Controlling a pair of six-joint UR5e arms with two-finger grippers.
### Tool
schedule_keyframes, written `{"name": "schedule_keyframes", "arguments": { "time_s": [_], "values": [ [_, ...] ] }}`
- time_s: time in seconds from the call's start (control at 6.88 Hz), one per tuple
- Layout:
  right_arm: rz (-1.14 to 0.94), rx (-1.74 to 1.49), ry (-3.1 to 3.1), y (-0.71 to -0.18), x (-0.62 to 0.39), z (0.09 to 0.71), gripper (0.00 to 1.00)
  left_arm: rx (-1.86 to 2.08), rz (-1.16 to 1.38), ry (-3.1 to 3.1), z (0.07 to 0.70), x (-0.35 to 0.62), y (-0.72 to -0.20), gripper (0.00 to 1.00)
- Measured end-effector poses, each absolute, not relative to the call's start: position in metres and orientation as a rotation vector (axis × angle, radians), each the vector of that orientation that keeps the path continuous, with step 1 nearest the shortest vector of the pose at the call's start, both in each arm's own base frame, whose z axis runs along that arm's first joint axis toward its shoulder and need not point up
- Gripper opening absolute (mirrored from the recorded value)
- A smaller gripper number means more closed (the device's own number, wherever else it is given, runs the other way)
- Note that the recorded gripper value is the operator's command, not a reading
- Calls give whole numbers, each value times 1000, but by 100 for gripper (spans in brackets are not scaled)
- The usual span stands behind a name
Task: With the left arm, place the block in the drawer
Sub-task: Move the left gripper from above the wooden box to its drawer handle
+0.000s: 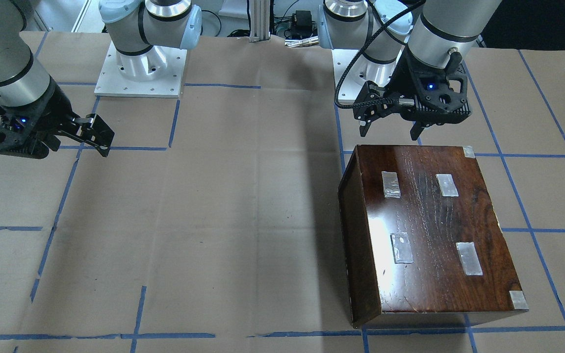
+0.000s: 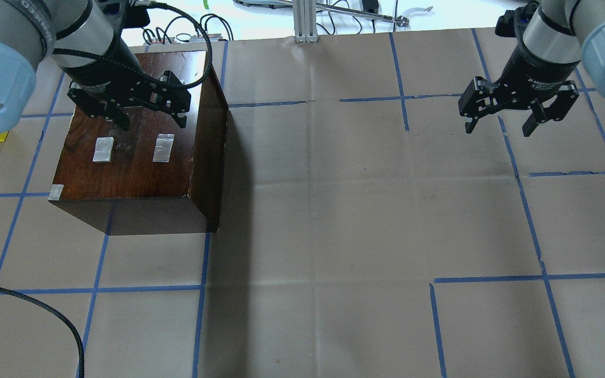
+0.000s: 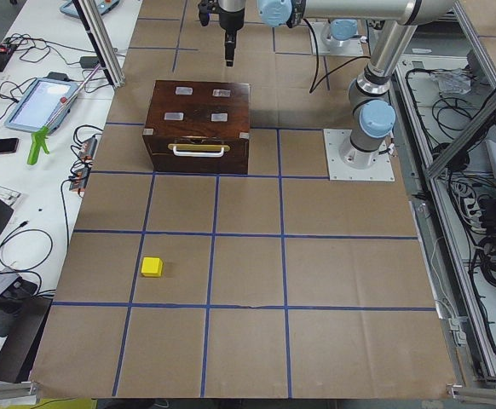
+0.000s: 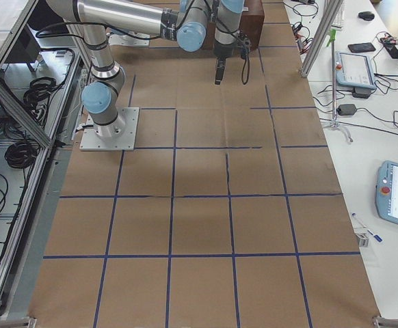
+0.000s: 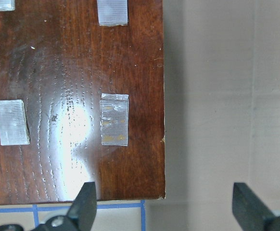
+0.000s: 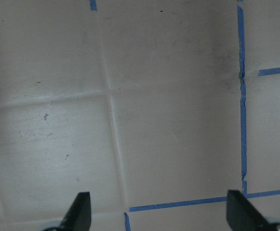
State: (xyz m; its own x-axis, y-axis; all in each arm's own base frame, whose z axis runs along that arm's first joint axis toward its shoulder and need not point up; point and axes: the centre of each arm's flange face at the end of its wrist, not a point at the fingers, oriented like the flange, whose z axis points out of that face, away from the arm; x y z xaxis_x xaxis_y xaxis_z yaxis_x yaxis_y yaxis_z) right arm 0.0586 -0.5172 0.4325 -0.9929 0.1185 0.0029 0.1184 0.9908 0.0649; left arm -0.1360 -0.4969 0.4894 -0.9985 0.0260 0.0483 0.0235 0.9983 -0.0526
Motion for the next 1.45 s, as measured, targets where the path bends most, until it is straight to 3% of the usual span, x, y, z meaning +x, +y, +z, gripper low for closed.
{"name": "schedule_keyframes", "arguments": {
  "time_s": [1.02,1.45],
  "values": [
    [103,185,3133,-517,59,432,100,-31,73,-3113,487,-131,-499,98],
    [103,186,3133,-517,59,432,100,104,73,-3132,483,-82,-516,98]
  ]
}}
